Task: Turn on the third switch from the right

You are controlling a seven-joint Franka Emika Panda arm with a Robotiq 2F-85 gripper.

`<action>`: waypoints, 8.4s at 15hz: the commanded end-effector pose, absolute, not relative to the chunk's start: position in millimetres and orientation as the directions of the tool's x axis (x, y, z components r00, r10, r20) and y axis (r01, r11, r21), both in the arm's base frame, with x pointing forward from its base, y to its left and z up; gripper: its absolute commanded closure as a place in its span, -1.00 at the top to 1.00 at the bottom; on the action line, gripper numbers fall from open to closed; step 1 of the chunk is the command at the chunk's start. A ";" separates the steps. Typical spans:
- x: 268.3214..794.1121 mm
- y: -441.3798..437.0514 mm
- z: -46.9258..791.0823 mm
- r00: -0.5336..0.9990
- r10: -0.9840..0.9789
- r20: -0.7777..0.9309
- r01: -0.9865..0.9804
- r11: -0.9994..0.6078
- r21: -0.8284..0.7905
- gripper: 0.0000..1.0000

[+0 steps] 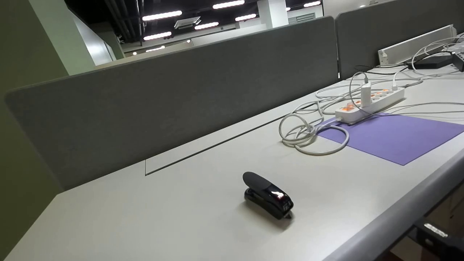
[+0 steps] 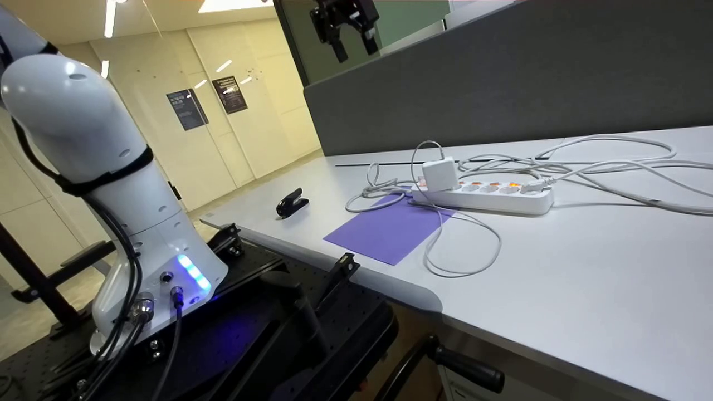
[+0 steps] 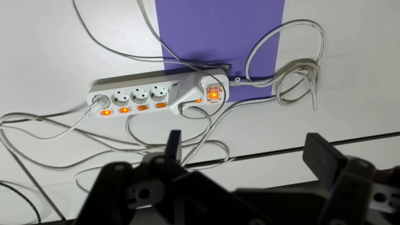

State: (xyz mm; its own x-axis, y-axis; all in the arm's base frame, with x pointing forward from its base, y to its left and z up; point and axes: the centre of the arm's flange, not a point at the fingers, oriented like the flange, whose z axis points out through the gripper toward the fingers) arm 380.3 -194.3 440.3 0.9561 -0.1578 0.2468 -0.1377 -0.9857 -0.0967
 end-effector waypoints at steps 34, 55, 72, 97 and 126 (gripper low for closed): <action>550.1 -272.9 288.3 0.987 -0.136 0.083 -0.136 -0.991 0.000 -0.81; 606.7 -333.4 176.5 0.975 -0.223 -0.014 -0.223 -0.975 0.008 -1.00; 560.5 -341.3 135.8 0.967 -0.254 0.011 -0.253 -0.967 -0.029 -1.00; 565.7 -342.2 131.2 0.978 -0.198 0.062 -0.195 -0.980 -0.048 -1.00; 582.5 -367.8 118.3 0.975 -0.223 -0.002 -0.222 -0.969 -0.106 -1.00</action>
State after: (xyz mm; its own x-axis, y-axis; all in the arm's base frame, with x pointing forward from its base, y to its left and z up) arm 580.7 -357.8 125.4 0.9771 -0.2129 -0.0035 -0.2122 -0.9722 -0.0988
